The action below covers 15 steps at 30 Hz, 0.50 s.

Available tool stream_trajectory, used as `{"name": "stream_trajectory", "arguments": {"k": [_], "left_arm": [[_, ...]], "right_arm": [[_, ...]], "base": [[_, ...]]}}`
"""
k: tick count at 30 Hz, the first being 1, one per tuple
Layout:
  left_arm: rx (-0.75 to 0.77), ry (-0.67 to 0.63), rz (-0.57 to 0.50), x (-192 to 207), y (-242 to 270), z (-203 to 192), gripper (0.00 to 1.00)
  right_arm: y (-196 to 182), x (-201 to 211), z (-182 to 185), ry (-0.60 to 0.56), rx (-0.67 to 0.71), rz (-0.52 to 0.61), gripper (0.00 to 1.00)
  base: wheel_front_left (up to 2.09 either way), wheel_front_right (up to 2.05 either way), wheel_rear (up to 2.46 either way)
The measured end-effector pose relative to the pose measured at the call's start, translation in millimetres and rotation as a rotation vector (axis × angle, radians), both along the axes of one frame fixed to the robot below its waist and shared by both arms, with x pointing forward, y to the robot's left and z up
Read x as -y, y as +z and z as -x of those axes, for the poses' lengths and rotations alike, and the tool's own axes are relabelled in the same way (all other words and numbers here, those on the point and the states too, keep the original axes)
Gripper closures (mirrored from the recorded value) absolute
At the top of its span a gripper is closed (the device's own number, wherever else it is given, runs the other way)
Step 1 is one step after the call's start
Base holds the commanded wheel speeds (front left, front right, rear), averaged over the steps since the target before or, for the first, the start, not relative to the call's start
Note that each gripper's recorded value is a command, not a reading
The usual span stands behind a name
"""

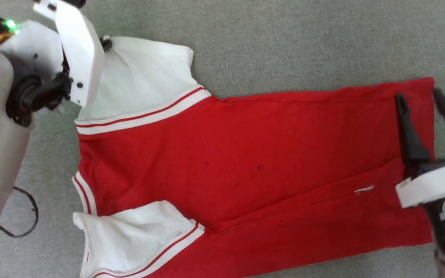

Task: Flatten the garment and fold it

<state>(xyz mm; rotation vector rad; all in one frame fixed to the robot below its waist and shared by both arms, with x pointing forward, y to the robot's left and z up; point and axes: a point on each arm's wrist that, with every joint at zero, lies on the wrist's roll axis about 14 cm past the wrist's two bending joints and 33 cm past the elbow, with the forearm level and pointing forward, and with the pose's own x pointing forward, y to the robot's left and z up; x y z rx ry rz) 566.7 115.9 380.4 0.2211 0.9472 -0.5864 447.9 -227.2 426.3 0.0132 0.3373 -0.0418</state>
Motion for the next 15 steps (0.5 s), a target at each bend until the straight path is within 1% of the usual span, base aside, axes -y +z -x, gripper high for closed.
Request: {"name": "stream_trajectory", "arguments": {"k": [4,6,8,10,11,15], "left_arm": [[0.000,0.012,0.006,-3.7,3.6,7.8,1.00],[0.003,0.014,0.005,-5.0,5.3,10.7,1.00],[0.001,0.016,0.006,-5.9,6.2,13.8,1.00],[0.001,0.018,0.009,-6.5,7.5,15.9,1.00],[0.001,0.018,0.007,-6.9,7.9,16.5,1.00],[0.002,0.020,0.004,-8.9,9.1,18.0,1.00]], "right_arm": [[29.4,3.8,-19.1,0.047,0.041,0.065,0.00],[46.1,8.5,-30.3,0.051,0.056,0.079,0.00],[55.4,15.5,-38.1,0.039,0.032,0.072,0.00],[53.4,22.2,-40.6,0.035,-0.047,0.068,0.00],[45.7,28.0,-38.7,0.018,-0.116,0.053,0.00],[1.6,31.9,-13.8,0.010,-0.453,-0.038,0.00]], "base": [[0.00,0.00,0.00],[0.00,0.00,0.00],[0.00,0.00,0.00],[0.00,0.00,0.00],[0.00,0.00,0.00],[0.00,0.00,0.00]]}}
